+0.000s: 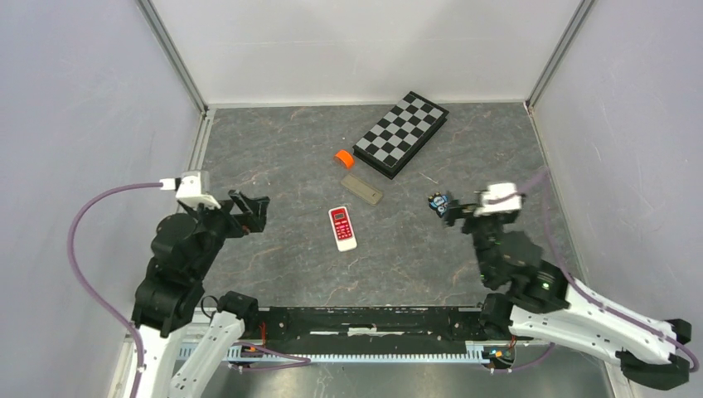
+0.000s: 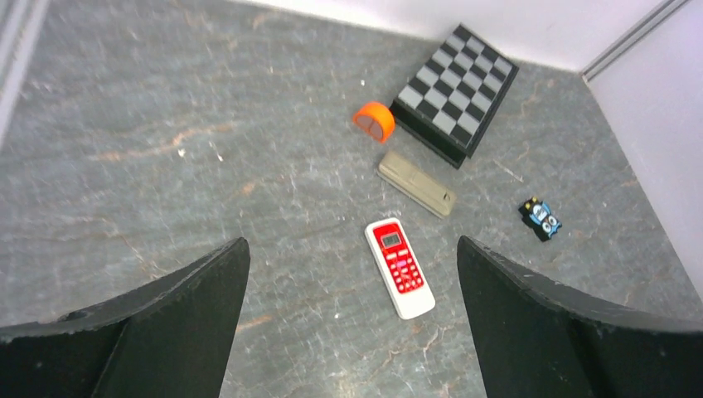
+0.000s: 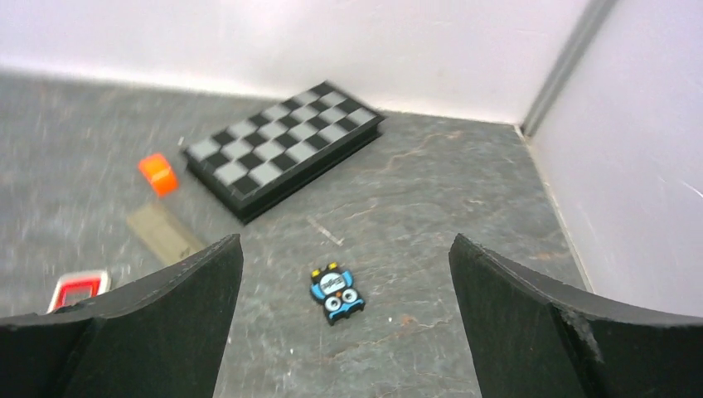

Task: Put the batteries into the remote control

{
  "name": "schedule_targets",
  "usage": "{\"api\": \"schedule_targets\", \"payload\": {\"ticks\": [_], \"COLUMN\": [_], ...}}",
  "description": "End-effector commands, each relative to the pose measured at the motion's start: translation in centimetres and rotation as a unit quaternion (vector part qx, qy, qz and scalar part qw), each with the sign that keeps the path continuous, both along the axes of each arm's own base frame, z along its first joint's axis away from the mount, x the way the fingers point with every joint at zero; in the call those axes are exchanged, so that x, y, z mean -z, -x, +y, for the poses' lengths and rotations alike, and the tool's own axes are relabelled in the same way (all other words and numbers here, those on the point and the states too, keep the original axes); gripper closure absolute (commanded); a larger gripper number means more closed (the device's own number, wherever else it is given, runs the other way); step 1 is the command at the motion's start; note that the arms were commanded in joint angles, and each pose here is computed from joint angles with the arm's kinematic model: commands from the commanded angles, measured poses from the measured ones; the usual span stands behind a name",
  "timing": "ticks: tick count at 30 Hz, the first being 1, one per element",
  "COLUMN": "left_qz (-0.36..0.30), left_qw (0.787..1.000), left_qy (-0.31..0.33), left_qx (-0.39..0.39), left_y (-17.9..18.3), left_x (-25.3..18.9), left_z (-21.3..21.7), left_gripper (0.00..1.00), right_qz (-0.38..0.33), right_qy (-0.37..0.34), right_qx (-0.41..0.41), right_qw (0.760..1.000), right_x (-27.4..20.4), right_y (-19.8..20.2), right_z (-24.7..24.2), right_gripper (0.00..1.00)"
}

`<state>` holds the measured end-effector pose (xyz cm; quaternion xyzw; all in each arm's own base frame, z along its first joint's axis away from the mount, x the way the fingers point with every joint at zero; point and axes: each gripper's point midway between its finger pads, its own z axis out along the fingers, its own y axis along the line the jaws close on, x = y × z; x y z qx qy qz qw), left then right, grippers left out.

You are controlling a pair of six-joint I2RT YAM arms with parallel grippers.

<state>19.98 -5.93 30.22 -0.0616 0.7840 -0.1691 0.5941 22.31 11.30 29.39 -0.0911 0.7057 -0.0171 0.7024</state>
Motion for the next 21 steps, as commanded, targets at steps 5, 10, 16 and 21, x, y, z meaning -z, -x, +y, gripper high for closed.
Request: {"api": "schedule_targets", "payload": {"ticks": [5,10,16,21], "left_qz": [-0.097,-0.112,-0.118,-0.11], "left_qw": [0.993,0.991,0.99,0.991], "left_qy": [-0.063,-0.072,-0.07,-0.072], "left_qx": [-0.017,-0.014,-0.022,-0.027], "left_y": [3.3,4.6,4.9,4.8], "left_x": [-6.3,-7.5,-7.8,-7.3], "left_z": [2.8,3.2,3.5,3.7], "left_gripper": [0.0,0.0,0.0,0.0], "right_qz": [-0.048,-0.042,-0.041,-0.042], "right_qy": [-0.109,-0.12,-0.118,-0.117], "right_qx": [0.106,0.134,0.138,0.138], "right_qw": [0.987,0.983,0.983,0.983], "right_x": [-3.7,-3.4,-2.9,-2.8], "right_y": [2.0,2.3,2.2,2.1], "right_z": [-7.9,-8.9,-8.8,-8.7], "right_gripper": [0.02,0.02,0.02,0.02]}}
